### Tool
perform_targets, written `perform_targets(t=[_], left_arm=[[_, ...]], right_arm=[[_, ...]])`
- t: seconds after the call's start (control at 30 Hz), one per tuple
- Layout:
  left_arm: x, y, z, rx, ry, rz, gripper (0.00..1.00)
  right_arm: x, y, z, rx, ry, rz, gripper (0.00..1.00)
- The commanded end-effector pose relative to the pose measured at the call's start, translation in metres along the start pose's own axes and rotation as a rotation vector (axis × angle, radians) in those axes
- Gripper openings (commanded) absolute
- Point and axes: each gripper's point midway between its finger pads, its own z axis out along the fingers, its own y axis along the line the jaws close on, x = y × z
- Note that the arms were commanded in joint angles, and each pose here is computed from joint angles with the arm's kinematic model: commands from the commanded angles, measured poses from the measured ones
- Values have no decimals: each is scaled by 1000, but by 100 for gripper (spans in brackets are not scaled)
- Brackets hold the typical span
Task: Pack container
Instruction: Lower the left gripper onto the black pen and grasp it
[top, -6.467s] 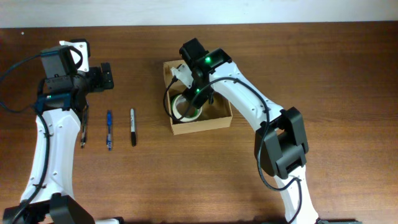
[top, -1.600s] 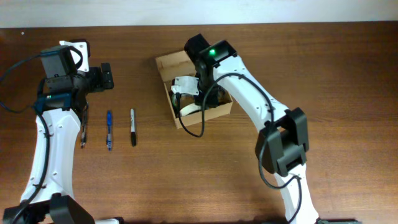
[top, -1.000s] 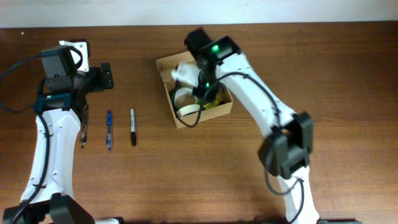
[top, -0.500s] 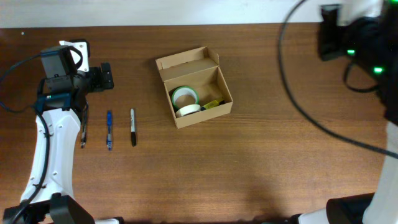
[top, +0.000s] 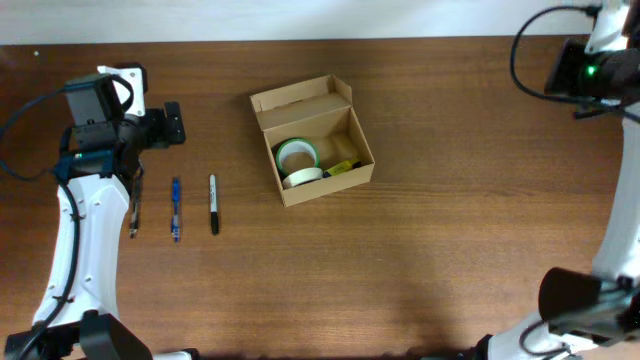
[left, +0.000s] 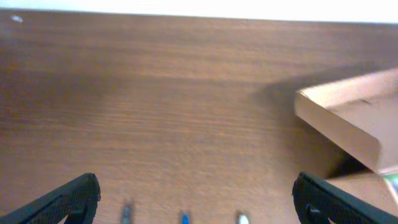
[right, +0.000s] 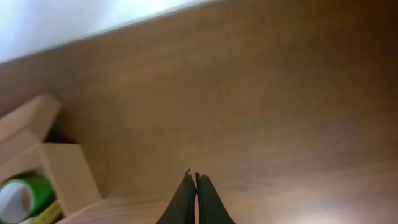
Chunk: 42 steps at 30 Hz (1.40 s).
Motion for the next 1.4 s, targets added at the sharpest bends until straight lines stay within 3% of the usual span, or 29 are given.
perform_targets(t=[0.0, 0.07, 0.13, 0.17, 0.2, 0.33, 0.47, 0.7, 0.9, 1.13, 1.3, 1.37], left_arm=[[5, -27, -3, 163, 34, -22, 99], [12, -40, -5, 240, 61, -31, 99], [24, -49, -8, 289, 109, -46, 93], [31, -48, -8, 280, 141, -51, 79], [38, -43, -8, 247, 168, -54, 69], [60, -4, -7, 20, 261, -41, 70], [89, 20, -11, -82, 380, -56, 78], [159, 60, -3, -92, 660, -87, 80], [180, 91, 20, -84, 675, -192, 80], [190, 99, 52, -58, 664, -137, 71], [196, 103, 66, -55, 667, -103, 59], [196, 107, 71, -74, 657, -95, 48]], right_arm=[[15, -8, 31, -48, 83, 62, 4], [22, -15, 43, -44, 120, 83, 13], [25, -19, 49, -40, 137, 91, 50], [26, -20, 50, -40, 139, 93, 66], [25, -21, 51, -39, 136, 94, 99], [24, -21, 51, -39, 133, 93, 99], [24, -21, 51, -39, 135, 93, 99], [24, -21, 51, -39, 135, 93, 99], [24, -21, 51, -39, 135, 93, 99], [24, -21, 51, -39, 135, 93, 99], [24, -21, 51, -39, 135, 93, 99], [24, -21, 51, -39, 135, 93, 99]])
